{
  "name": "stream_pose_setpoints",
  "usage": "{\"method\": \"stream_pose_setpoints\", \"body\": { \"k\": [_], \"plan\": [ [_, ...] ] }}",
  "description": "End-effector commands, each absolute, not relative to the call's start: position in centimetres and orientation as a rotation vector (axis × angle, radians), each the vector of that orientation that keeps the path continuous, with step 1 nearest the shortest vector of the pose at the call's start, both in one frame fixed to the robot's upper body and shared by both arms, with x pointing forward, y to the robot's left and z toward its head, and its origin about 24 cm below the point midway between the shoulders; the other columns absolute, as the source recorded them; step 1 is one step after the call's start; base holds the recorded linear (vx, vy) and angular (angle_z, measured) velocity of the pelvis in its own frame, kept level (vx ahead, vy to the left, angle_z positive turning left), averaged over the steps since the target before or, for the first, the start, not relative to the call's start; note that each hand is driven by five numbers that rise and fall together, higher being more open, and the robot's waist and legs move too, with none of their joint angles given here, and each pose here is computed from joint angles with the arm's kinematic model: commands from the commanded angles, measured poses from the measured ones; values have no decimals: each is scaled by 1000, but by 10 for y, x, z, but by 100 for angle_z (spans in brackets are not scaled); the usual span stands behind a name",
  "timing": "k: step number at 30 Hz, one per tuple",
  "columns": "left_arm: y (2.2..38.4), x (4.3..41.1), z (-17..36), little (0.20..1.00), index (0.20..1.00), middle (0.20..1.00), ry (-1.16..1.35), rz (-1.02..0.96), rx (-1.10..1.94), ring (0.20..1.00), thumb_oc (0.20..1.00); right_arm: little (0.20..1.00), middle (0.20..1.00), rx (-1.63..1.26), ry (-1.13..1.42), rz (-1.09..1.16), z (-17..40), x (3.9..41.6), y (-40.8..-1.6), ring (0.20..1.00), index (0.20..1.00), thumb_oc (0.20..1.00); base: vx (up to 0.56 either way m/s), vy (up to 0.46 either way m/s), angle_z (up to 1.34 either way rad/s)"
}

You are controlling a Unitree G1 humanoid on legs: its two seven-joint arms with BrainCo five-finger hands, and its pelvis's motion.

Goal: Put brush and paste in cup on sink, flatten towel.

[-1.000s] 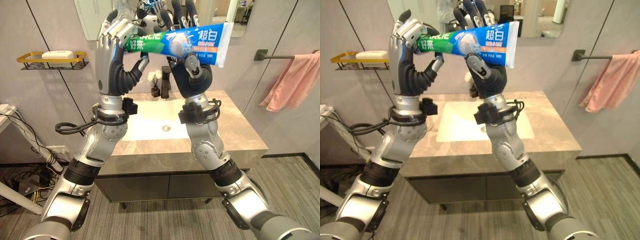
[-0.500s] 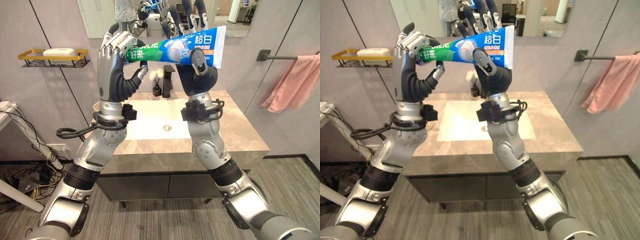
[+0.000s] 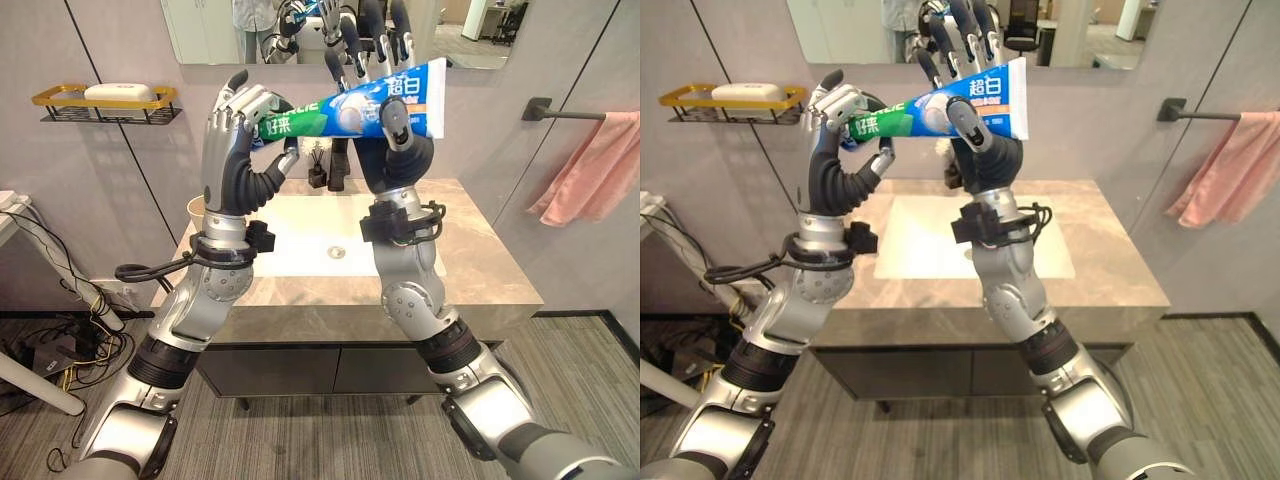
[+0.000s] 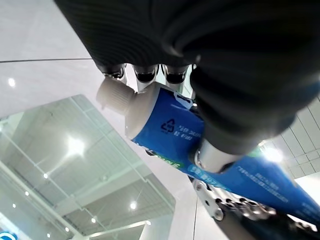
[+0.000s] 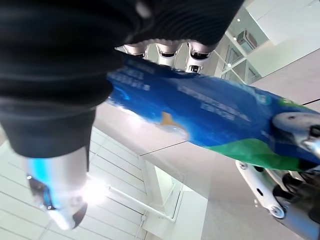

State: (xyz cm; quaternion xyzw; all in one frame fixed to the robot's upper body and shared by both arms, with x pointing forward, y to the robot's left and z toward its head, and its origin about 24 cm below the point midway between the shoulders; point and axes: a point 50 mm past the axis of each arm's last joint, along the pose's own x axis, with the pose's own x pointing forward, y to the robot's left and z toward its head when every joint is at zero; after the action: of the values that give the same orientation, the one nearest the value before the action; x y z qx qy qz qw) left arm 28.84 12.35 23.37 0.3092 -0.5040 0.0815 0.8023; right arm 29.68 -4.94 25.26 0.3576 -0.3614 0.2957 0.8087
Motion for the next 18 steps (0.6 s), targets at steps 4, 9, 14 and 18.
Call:
{"method": "stream_pose_setpoints", "body": {
  "k": [4,9,14,18],
  "plan": [
    [112,276,263,200,200,200,-1244,116,636,200,200,1000,1000,837,-846,631,271,297,-53,1000,1000,1000,0,0,0],
    [110,274,262,200,200,200,-1248,87,627,200,200,1000,1000,845,-818,633,264,298,-51,1000,1000,1000,0,0,0],
    [111,271,260,200,200,200,-1237,64,612,200,200,335,335,844,-790,610,259,300,-51,335,335,335,0,0,0],
    [112,270,258,200,200,200,-1227,52,607,200,200,200,200,853,-779,596,255,301,-52,200,200,200,0,0,0]
  ]
}}
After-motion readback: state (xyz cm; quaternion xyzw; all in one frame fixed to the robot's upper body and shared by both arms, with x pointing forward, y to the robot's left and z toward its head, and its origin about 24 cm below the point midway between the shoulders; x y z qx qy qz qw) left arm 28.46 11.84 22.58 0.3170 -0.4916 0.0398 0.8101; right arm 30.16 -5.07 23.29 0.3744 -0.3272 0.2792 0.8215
